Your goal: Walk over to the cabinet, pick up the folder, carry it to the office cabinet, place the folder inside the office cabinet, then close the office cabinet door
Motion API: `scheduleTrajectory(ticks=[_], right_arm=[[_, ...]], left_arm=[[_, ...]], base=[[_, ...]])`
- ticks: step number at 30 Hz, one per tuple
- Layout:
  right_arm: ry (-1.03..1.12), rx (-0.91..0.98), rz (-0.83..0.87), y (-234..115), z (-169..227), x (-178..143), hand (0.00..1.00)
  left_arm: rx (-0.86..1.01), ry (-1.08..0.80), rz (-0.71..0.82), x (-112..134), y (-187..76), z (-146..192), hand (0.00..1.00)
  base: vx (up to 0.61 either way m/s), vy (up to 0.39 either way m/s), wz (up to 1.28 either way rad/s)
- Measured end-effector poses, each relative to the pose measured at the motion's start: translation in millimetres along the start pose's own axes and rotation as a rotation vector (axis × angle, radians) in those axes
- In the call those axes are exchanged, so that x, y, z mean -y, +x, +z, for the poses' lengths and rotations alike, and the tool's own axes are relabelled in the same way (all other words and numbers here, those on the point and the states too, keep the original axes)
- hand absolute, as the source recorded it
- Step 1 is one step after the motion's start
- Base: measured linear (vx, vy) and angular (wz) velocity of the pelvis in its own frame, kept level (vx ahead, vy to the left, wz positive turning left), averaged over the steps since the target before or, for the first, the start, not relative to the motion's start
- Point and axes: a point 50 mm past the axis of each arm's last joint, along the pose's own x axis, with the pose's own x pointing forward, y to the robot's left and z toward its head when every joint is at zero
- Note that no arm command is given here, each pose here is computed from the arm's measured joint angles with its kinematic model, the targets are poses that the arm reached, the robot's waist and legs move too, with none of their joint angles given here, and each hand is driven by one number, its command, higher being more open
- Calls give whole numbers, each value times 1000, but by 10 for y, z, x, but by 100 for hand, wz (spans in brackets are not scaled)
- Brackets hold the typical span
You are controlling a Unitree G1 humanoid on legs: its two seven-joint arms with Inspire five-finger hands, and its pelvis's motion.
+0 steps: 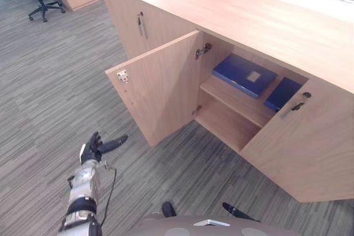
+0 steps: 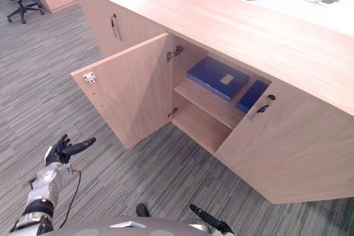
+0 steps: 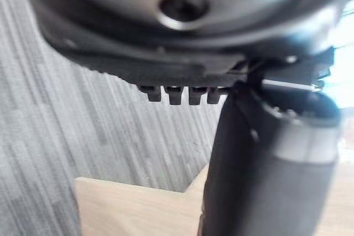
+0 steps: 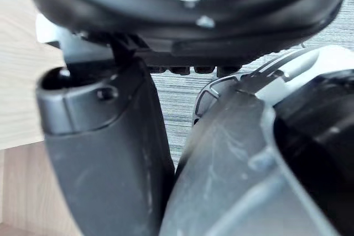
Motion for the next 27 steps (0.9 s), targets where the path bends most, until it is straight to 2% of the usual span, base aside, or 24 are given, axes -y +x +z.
scheduleTrajectory(ticks=[4,8,13,15,21,24,27], right_arm=[[4,-4,1,0,-11,-6,100],[34,-17,12,-1,-70,-57,100],[71,-14,26,-3,-82,-70,100],[80,-9,19,-7,-71,-29,100],[114,5,19,-9,-46,-2,100],[133,-3,12,-22,-93,45,100],[136,-15,4,-36,-144,87,100]], left_arm=[[32,-9,36,-84,139,307,100],[84,15,111,-296,270,785,100],[174,72,112,-285,320,1266,100],[156,124,104,-285,329,1280,100],[125,184,10,-6,377,1256,100],[77,122,-51,220,391,1087,100],[65,184,-133,435,380,1040,100]], base=[[31,-48,-16],[81,-56,-12],[74,-48,-11],[77,-65,-10],[10,-84,-16],[-58,-62,-12],[-90,-36,-1]])
